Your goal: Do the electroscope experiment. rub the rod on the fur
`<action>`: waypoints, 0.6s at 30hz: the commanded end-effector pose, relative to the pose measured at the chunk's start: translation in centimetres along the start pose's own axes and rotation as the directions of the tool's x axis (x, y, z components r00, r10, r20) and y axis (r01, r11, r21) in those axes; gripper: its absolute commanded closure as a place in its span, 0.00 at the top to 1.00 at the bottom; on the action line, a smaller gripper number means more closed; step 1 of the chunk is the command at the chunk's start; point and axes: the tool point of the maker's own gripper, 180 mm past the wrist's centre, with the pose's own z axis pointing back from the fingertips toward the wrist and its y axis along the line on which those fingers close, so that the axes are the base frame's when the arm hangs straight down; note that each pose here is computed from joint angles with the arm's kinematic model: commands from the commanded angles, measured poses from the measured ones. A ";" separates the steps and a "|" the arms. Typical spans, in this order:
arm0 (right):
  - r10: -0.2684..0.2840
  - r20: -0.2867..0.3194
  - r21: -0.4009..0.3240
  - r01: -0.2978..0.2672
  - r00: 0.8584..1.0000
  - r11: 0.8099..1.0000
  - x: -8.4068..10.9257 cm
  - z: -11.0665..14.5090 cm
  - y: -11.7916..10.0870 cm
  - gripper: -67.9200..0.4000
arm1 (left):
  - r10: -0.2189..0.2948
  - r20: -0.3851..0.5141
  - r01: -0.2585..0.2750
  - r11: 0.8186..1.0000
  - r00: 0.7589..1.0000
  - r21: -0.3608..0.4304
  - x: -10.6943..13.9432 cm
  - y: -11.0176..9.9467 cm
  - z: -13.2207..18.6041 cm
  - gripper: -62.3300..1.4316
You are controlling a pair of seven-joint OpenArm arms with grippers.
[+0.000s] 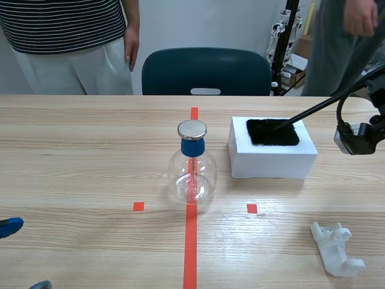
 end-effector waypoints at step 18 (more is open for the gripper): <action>0.029 -0.043 0.032 -0.027 0.999 0.999 -2.0 -0.2 -0.3 0.01 | -0.003 0.062 0.002 1.000 0.998 0.006 1.1 0.1 -0.2 1.00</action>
